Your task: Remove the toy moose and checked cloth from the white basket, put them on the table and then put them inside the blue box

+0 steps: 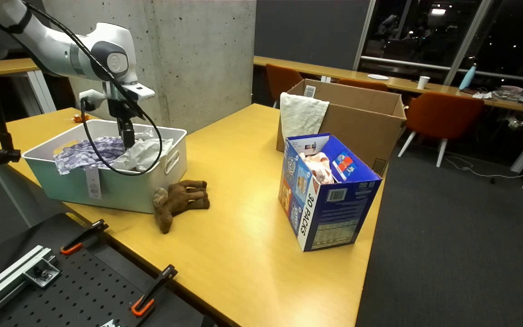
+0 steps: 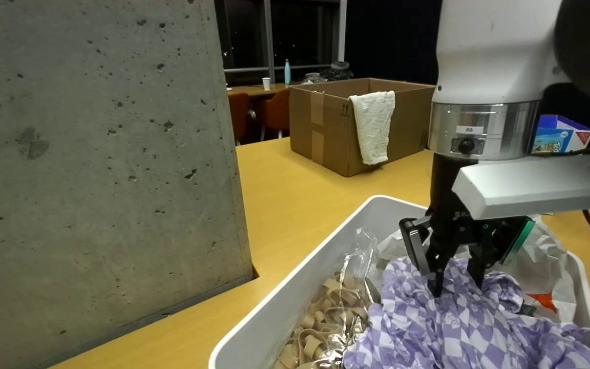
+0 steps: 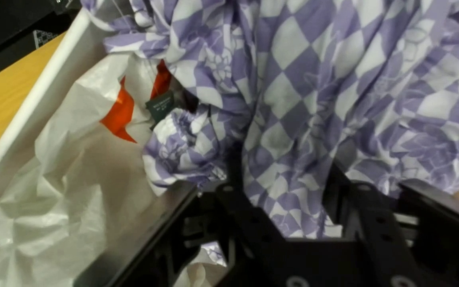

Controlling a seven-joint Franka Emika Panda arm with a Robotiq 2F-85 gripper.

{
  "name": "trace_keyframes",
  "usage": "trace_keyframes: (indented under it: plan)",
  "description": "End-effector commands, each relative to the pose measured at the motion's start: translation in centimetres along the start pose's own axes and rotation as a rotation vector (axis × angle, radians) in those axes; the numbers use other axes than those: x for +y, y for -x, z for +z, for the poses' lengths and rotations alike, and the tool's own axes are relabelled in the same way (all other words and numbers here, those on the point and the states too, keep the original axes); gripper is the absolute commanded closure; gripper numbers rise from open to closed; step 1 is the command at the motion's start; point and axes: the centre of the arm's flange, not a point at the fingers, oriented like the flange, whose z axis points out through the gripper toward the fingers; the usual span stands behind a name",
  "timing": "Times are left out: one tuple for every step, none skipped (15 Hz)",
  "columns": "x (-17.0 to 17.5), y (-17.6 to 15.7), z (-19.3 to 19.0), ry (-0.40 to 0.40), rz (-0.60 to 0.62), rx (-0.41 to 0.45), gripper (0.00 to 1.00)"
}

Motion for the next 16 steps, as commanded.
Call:
trace_keyframes:
  plan:
    - [-0.1,-0.7,0.2,-0.014,-0.017,0.004,0.8]
    - [0.0,-0.5,0.2,-0.014,-0.02,0.007,0.86]
    - [0.0,-0.3,0.1,-0.013,-0.024,0.01,0.95]
    - [0.0,-0.1,-0.2,-0.013,-0.028,0.013,0.99]
    - [0.0,0.0,-0.6,-0.013,-0.032,0.016,1.0]
    - [0.1,0.1,-1.1,-0.013,-0.036,0.02,1.0]
    - [0.2,0.2,-1.8,-0.016,-0.035,0.026,1.0]
    - [0.4,0.4,-2.6,-0.02,-0.035,0.037,0.99]
    - [0.9,0.6,-4.0,-0.031,-0.04,0.051,0.99]
    - [1.3,0.5,-5.4,-0.046,-0.042,0.066,0.99]
    - [1.9,0.4,-7.2,-0.067,-0.042,0.085,0.99]
    - [2.5,0.4,-8.9,-0.087,-0.043,0.1,0.99]
    - [3.0,0.5,-10.5,-0.103,-0.046,0.12,0.99]
    - [3.8,0.8,-12.3,-0.123,-0.05,0.144,0.99]
    - [4.8,1.5,-14.1,-0.142,-0.052,0.167,0.99]
    - [5.8,2.0,-15.4,-0.157,-0.05,0.191,0.99]
